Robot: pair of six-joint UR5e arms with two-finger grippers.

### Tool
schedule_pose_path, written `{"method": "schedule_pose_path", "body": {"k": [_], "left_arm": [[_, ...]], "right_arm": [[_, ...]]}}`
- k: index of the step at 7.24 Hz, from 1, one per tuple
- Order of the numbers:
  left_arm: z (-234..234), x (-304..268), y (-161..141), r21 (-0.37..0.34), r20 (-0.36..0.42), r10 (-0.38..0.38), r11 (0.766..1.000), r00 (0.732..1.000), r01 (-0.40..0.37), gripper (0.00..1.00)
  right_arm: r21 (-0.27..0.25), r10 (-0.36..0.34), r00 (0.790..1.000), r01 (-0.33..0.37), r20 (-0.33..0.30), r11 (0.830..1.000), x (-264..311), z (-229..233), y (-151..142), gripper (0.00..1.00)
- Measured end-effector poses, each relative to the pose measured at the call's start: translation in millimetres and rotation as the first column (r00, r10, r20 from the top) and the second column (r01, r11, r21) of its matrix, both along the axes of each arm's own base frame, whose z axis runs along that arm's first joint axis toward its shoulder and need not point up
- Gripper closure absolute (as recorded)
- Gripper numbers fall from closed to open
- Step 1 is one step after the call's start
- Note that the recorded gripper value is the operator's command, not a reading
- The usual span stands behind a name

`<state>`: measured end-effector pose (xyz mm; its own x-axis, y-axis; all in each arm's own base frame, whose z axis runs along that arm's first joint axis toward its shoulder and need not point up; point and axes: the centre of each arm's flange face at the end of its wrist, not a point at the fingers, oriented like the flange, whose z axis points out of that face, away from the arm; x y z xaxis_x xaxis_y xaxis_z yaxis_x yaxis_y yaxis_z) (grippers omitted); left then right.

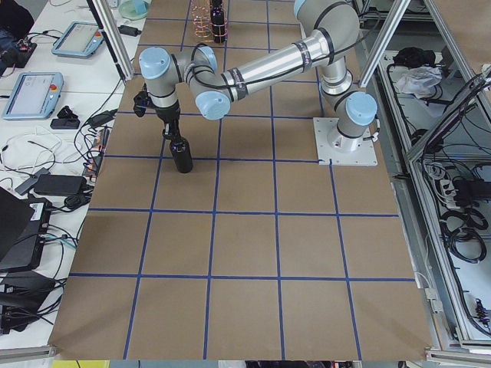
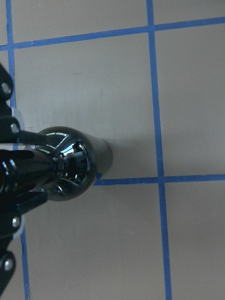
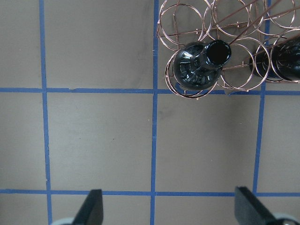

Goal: Place wine into wine basket
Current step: 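Lift the dark wine bottle with the left gripper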

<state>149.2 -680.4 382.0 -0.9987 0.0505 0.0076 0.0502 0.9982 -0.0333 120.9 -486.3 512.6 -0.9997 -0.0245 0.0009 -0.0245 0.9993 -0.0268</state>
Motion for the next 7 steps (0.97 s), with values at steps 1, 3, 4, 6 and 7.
{"method": "schedule_pose_path", "body": {"k": [1,3,4,6,7], "left_arm": [[0,0,0,0.000,0.000,0.000,1.000,1.000,0.000,1.00],[10,-1,3,-0.012,0.006,0.000,1.000,1.000,0.000,1.00],[19,-4,6,-0.023,0.011,-0.001,1.000,1.000,0.001,1.00],[45,-34,16,-0.039,0.015,0.009,0.999,1.000,-0.009,1.00],[64,-70,22,-0.049,0.015,0.027,0.998,1.000,-0.027,1.00]], "right_arm": [[0.000,0.000,1.000,0.000,-0.001,1.000,0,0,0,0.00],[0.000,0.000,1.000,0.000,-0.001,1.000,0,0,0,0.00],[0.000,0.000,1.000,0.000,-0.001,1.000,0,0,0,0.00],[0.000,0.002,1.000,-0.002,-0.002,1.000,0,0,0,0.00],[0.001,0.003,1.000,-0.003,-0.002,1.000,0,0,0,0.00]]}}
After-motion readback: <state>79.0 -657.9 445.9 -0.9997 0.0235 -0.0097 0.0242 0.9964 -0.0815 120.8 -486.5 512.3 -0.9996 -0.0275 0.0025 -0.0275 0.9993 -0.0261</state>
